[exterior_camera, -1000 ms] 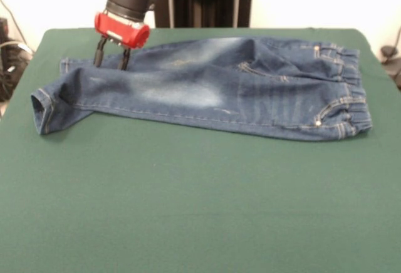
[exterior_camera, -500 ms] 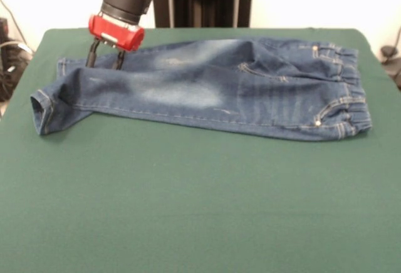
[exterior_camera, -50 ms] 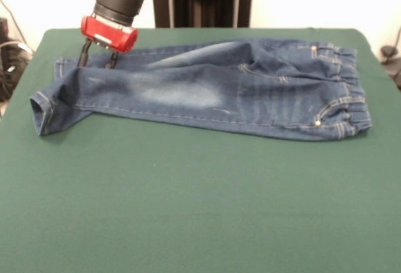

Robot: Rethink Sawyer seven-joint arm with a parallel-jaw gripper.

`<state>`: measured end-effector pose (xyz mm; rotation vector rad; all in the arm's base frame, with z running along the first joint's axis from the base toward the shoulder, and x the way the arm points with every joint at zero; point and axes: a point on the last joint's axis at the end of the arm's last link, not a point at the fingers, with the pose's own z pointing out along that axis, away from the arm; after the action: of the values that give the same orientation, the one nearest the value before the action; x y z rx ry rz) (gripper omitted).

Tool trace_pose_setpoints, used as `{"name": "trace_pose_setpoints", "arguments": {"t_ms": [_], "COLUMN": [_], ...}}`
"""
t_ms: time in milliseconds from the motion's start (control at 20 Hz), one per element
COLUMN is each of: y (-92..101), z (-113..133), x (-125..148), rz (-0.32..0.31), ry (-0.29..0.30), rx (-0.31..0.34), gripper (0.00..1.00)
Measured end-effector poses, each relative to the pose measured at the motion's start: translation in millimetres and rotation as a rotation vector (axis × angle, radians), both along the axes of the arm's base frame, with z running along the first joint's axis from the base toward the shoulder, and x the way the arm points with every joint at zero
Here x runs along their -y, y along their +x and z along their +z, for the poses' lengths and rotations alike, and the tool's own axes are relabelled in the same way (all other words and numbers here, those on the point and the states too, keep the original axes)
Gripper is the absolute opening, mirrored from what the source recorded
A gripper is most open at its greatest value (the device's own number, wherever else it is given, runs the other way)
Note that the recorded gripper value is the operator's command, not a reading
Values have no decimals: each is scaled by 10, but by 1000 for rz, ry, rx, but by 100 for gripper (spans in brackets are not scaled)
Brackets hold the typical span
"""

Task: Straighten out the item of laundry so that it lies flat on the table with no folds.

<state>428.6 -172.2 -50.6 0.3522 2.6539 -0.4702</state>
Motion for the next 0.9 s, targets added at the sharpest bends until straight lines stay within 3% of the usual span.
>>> {"name": "trace_pose_setpoints", "arguments": {"t_ms": [200,550,900], "y": [20,31,-123], "z": [17,49,82], "x": [81,329,608], "rz": [7,-42,-96], "ry": [-26,-94,-174], "rx": [-30,-84,-171], "gripper": [100,100,100]}}
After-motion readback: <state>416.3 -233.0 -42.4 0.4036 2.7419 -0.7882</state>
